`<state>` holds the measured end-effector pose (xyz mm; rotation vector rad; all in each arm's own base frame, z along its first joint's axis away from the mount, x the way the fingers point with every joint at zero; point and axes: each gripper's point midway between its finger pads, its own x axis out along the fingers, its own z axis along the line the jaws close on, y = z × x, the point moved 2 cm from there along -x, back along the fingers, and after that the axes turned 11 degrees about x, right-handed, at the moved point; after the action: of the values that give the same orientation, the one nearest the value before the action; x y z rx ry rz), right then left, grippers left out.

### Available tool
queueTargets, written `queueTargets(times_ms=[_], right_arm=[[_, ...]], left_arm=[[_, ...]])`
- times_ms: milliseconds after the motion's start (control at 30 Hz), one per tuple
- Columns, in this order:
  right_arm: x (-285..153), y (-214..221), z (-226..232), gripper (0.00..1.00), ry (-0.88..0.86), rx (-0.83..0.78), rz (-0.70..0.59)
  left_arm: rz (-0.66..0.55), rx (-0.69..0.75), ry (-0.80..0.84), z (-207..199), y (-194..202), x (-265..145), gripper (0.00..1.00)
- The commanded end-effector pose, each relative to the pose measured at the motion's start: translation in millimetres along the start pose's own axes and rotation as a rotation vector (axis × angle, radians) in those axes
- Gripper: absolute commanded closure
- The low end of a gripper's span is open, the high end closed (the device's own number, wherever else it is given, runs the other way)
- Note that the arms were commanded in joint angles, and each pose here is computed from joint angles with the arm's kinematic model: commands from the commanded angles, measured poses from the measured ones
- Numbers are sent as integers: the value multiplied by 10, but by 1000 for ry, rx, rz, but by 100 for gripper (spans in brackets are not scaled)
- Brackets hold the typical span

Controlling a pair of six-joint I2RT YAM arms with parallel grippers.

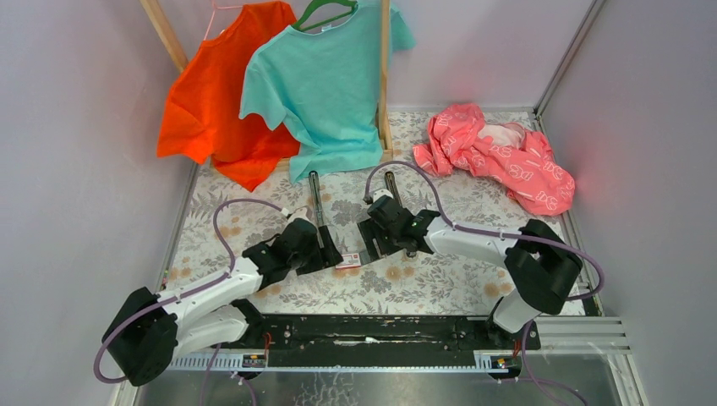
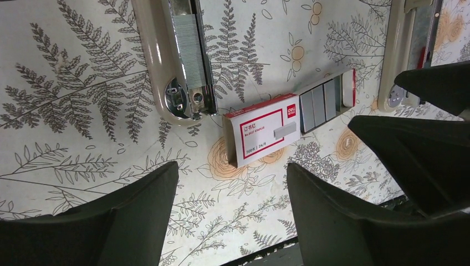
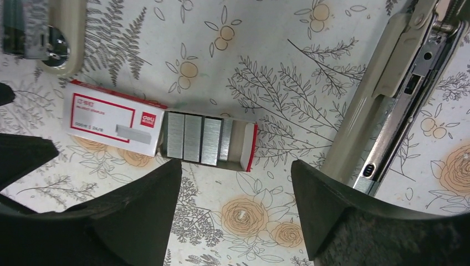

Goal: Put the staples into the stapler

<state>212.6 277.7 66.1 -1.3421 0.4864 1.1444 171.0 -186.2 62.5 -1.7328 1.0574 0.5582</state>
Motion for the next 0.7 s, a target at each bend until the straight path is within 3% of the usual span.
queueTargets(times_ms=[0, 667], right_arm=[[27, -104, 7, 20, 43, 9, -28], [273, -12, 32, 28, 23, 36, -14]], left_arm=[[-16, -8, 51, -96, -29, 34, 22], [15, -8, 59, -121, 48, 114, 24]])
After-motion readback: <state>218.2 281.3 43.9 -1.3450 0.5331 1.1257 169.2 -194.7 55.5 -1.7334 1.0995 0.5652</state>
